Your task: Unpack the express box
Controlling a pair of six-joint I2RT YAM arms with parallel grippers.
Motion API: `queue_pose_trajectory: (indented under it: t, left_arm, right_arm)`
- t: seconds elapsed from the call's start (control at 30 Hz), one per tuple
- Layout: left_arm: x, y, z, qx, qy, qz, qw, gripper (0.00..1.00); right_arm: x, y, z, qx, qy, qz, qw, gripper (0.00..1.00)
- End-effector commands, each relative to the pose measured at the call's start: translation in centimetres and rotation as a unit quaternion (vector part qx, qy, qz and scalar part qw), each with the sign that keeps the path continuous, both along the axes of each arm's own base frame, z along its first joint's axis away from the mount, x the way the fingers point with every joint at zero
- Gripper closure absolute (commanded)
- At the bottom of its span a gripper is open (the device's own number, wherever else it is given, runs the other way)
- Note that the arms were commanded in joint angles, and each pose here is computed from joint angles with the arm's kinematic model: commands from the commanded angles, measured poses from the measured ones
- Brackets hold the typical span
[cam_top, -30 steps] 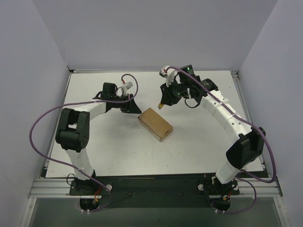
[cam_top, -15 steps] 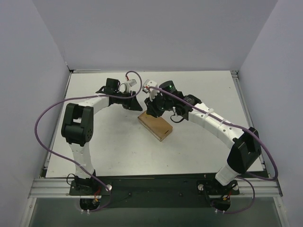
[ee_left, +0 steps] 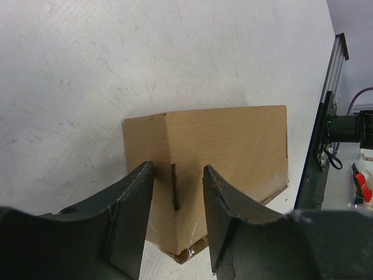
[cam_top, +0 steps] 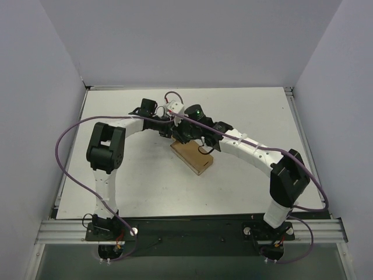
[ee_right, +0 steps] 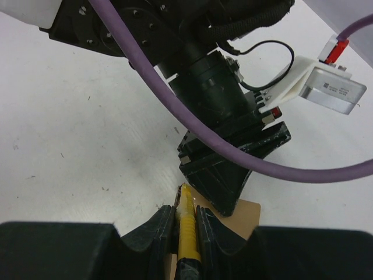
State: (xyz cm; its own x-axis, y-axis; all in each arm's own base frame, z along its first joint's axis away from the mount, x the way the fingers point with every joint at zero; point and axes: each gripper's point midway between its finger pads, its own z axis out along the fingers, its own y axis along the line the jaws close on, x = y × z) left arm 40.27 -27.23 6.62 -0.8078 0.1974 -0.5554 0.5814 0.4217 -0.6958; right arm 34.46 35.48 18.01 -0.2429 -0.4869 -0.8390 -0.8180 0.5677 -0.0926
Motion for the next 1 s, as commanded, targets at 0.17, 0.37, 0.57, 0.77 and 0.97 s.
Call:
queue_pose_trajectory:
  t: [0.17,0.37,0.57,0.77,0.97]
  left_arm:
    - [-0.9,-0.6,-0.8,0.003,0.035,0.001,0.999,0.53]
    - [-1.4,-1.6,-1.2,0.018,0.036,0.007,0.999,0.55]
    - [-3.2,-3.9,-1.2,0.023,0.039,-0.016,0.999,0.55]
    - [-4.3,-5.1,-2.4,0.054,0.046,-0.019,0.997,0.56]
    - [-3.1,-4.9,-2.2,0.072,0.045,0.015,0.996,0.59]
  right_arm:
    - [0.5,1.5,-0.1,0.009,-0.034,-0.024,0.999,1.0]
    - [-0.3,1.1,-0.6,-0.002,-0.017,-0.035,0.999,1.0]
    - [-1.2,-0.1,-0.8,-0.014,-0.01,-0.054,0.998,1.0]
    - [-1.0,-2.4,-0.8,-0.035,-0.036,-0.113,0.992,1.0]
    - [-2.8,-3.0,-0.1,-0.026,-0.023,-0.096,0.995,1.0]
